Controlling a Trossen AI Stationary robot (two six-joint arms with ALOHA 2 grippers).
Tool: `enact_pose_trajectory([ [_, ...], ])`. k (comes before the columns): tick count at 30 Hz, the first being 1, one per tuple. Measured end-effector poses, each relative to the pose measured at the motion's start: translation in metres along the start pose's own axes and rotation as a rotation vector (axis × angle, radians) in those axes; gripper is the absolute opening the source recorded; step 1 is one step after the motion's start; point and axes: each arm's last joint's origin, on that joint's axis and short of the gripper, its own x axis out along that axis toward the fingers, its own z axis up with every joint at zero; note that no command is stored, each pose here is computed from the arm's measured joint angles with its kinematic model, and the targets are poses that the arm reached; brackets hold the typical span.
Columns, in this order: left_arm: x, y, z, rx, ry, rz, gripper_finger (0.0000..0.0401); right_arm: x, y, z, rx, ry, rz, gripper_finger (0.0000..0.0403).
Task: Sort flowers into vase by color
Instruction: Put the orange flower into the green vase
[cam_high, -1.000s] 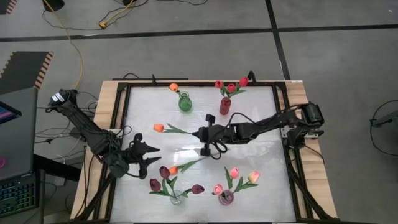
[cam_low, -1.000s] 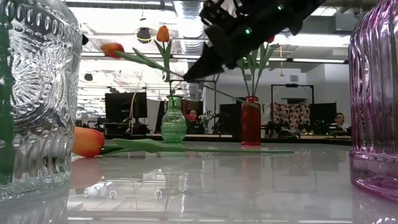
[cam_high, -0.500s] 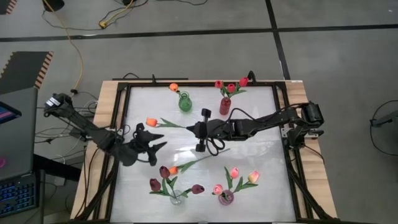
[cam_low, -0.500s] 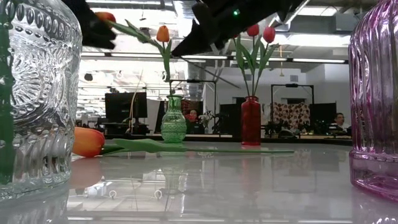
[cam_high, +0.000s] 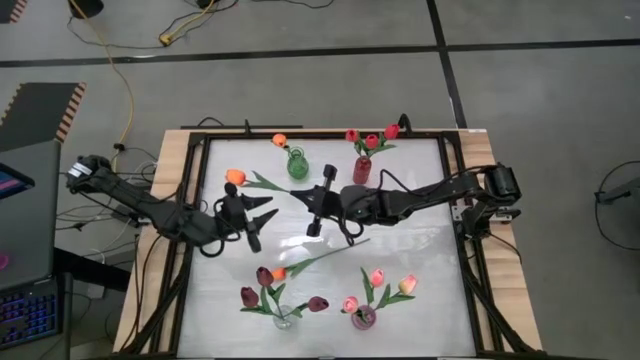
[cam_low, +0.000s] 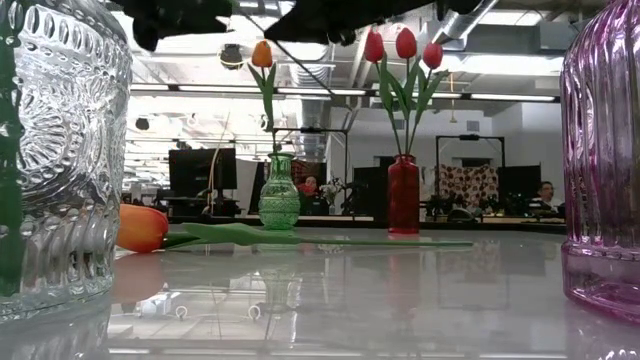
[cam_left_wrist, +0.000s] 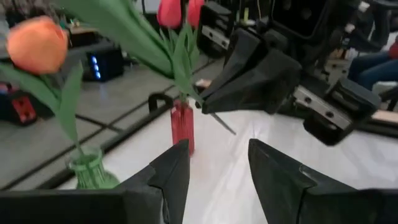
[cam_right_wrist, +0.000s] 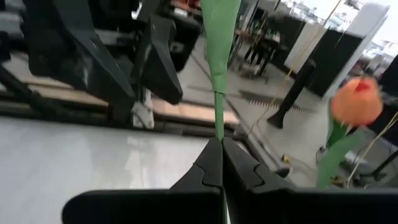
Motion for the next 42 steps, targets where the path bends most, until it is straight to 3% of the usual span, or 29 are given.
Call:
enact_pose_trajectory([
  [6,0.002,0.001,0.013,0.024,-0.095,0.007,0.0151,0.000,-0.003,0.008,0.022,-0.082,-0.024,0.0024],
  [13,0.004,0.005,0.029,0.054,-0.203,0.035,0.0151,-0.003,0.000,0.015,-0.042,-0.134,-0.030,0.0024],
  [18,0.007,0.008,0.035,0.059,-0.260,-0.027,0.0151,-0.005,0.004,0.017,-0.112,-0.151,-0.021,0.0024],
  [22,0.011,0.010,0.038,0.057,-0.288,-0.097,0.0151,-0.006,0.006,0.018,-0.127,-0.155,-0.017,0.0024],
  [31,0.014,0.013,0.038,0.034,-0.285,-0.091,0.0148,-0.006,0.005,0.018,-0.130,-0.155,-0.017,0.0024],
  [35,0.014,0.013,0.038,0.034,-0.284,-0.088,0.0123,-0.006,0.005,0.018,-0.130,-0.155,-0.017,0.0025],
  [42,0.014,0.013,0.038,0.046,-0.283,-0.076,0.0039,-0.006,0.005,0.018,-0.128,-0.154,-0.017,0.0050],
])
